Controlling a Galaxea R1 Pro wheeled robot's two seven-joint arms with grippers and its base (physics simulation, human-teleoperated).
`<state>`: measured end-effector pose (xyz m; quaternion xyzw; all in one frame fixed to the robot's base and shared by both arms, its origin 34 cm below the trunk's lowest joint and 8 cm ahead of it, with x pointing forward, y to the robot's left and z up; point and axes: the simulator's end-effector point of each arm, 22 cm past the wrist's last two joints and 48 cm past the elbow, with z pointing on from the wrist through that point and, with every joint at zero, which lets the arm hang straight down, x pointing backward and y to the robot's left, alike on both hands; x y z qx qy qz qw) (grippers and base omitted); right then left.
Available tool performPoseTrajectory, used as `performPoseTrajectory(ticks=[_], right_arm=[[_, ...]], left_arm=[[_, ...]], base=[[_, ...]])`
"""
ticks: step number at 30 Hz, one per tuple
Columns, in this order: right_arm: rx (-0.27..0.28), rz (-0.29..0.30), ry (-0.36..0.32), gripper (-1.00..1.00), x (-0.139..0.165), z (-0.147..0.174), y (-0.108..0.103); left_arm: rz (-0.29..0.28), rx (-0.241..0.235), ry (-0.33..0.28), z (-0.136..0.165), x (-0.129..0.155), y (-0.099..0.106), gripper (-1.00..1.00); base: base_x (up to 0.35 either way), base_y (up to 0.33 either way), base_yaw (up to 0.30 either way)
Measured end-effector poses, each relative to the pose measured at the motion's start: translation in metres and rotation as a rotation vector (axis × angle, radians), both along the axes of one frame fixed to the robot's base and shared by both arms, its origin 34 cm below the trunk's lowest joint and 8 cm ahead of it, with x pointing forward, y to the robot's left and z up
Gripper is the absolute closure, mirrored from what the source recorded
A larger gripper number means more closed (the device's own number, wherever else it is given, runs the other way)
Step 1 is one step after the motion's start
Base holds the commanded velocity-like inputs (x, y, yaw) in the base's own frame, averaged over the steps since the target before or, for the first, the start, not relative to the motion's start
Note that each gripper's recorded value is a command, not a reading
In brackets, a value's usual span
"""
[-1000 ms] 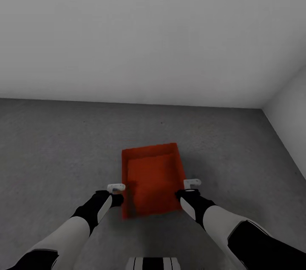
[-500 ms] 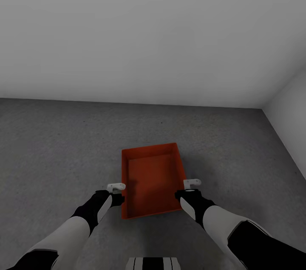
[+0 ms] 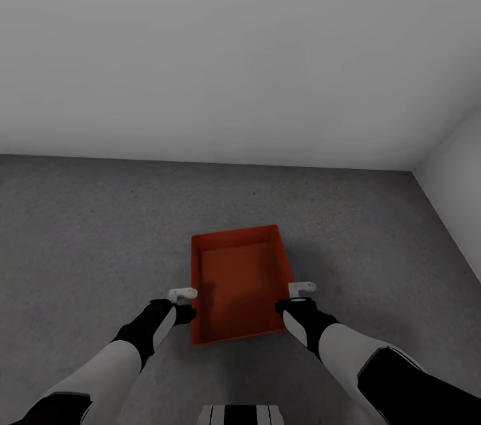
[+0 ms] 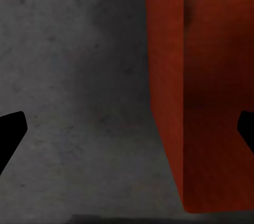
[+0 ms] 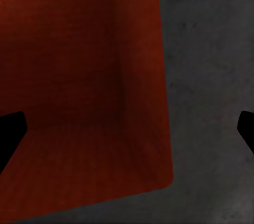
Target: Move the two storage containers from the living room to the garage. In the garage, place one container on the floor and stack the other container on top of it (either order is fine).
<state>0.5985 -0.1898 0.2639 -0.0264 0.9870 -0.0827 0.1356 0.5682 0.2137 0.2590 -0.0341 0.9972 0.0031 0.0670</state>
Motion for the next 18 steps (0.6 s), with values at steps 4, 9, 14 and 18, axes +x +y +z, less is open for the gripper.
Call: performPoseTrajectory(ticks=[4, 9, 14, 18], right_arm=[[-0.001, -0.001, -0.001, -1.00, 0.0001, 0.0001, -0.0003], [-0.002, -0.002, -0.001, -1.00, 0.0002, 0.0001, -0.0005], [0.001, -0.001, -0.002, -1.00, 0.0002, 0.0003, 0.0014], [0.001, 0.000, -0.002, -1.00, 0.0002, 0.0003, 0.0018]], left_arm=[[0.000, 0.000, 0.000, 0.0000, 0.0000, 0.0001, -1.00], [0.001, 0.000, -0.001, 0.0000, 0.0002, 0.0001, -1.00], [0.001, -0.001, -0.001, 0.0001, 0.0003, -0.0008, -1.00], [0.002, -0.001, -0.001, 0.0001, 0.0003, -0.0004, -1.00]], base=[[0.000, 0.000, 0.000], [0.000, 0.000, 0.000], [0.000, 0.000, 0.000], [0.000, 0.000, 0.000]])
